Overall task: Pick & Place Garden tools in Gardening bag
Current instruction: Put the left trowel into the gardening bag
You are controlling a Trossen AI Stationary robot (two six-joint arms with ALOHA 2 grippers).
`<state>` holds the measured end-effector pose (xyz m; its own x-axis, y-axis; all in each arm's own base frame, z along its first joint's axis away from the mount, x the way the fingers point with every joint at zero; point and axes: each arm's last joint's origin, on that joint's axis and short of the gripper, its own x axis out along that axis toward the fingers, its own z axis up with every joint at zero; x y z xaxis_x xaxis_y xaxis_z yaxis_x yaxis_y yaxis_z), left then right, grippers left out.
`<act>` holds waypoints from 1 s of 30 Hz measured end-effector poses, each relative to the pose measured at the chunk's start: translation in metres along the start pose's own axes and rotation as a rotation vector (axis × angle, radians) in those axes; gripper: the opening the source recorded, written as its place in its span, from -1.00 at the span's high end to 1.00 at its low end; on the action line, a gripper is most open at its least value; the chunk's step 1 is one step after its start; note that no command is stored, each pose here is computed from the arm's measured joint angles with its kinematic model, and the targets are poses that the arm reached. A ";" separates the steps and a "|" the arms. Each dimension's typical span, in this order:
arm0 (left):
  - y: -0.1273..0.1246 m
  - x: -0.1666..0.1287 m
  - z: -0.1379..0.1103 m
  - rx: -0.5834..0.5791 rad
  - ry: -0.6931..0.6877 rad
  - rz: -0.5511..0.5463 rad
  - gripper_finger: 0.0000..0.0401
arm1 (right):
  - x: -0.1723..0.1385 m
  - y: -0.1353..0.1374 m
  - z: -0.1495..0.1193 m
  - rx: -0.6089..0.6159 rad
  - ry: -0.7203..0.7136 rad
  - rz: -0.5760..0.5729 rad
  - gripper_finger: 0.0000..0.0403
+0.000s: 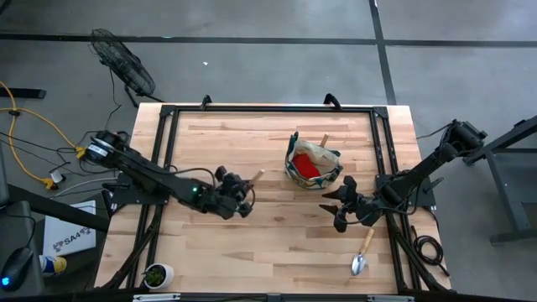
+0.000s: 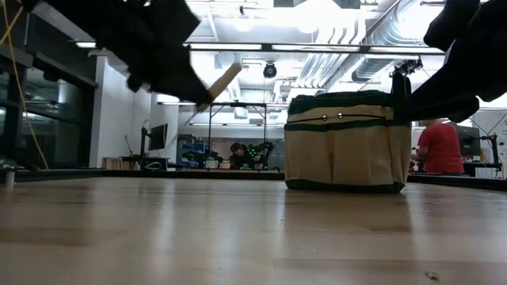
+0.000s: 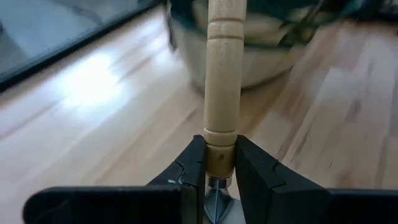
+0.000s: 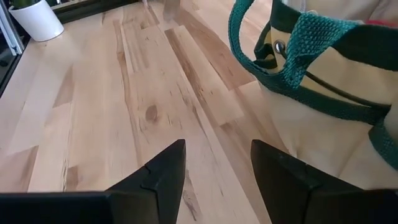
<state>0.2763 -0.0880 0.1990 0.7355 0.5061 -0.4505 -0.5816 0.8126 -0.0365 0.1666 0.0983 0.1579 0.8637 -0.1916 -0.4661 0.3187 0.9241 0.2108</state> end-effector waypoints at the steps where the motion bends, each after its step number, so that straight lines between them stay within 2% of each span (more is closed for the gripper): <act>1: -0.003 0.002 0.001 0.001 -0.025 -0.009 0.73 | 0.000 0.000 0.001 0.002 -0.007 -0.001 0.14; 12: -0.029 0.019 0.009 0.061 -0.251 -0.071 0.73 | -0.005 0.016 0.029 -0.027 -0.282 0.062 0.14; 18: -0.038 0.023 0.015 0.058 -0.390 -0.043 0.73 | -0.009 0.018 0.043 0.065 -0.414 0.023 0.14; 25: -0.045 0.027 0.019 0.079 -0.492 -0.020 0.73 | -0.005 0.013 0.050 0.111 -0.446 -0.001 0.14; 30: -0.061 0.033 0.028 0.152 -0.506 0.003 0.73 | 0.001 0.014 0.053 0.128 -0.470 0.027 0.14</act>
<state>0.3459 -0.1124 0.2112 0.8314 0.5544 0.0376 -0.5549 0.8246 0.1104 0.1924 0.0938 0.2061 0.9457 -0.3240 -0.0265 0.3137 0.8885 0.3350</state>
